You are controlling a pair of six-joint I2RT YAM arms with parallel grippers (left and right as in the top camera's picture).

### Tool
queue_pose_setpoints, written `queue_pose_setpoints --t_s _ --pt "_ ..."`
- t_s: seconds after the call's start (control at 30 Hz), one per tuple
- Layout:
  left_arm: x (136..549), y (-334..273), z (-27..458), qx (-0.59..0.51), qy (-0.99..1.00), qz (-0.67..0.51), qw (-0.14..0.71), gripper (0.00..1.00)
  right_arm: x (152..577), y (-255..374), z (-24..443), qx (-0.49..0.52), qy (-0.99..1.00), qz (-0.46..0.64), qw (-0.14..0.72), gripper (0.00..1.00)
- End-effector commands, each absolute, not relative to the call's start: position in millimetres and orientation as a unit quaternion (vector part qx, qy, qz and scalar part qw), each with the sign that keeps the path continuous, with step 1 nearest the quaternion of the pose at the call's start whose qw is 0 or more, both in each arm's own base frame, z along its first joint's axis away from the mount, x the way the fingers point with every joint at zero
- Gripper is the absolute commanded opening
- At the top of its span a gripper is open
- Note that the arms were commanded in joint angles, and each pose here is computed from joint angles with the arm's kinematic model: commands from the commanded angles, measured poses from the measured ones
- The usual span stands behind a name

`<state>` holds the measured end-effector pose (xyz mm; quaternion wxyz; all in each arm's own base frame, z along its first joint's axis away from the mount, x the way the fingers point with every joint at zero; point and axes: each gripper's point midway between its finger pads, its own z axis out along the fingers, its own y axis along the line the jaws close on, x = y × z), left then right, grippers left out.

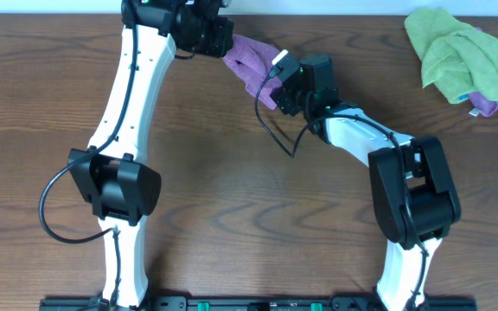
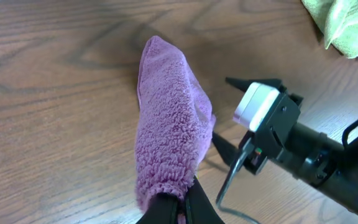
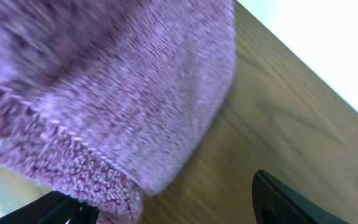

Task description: Fold the cloth

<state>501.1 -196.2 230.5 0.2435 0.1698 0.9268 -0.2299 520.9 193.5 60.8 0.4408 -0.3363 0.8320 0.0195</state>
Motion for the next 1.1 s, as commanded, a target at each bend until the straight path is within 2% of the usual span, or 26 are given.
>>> queue_pose_setpoints --t_s 0.0,0.3,0.57,1.07 --pt "501 -197 230 0.178 0.925 -0.23 0.244 0.06 513 224 59 -0.335 0.83 0.084 0.437 0.74" --pt "500 -199 231 0.18 0.923 -0.239 0.243 0.06 515 229 68 -0.343 0.829 0.08 0.434 0.77" --pt "501 -199 232 0.181 0.922 -0.238 0.247 0.06 528 216 104 -0.358 0.824 0.042 0.437 0.8" --pt "504 -195 230 0.177 0.925 -0.223 0.251 0.06 524 186 124 -0.367 0.829 0.0 0.421 0.83"
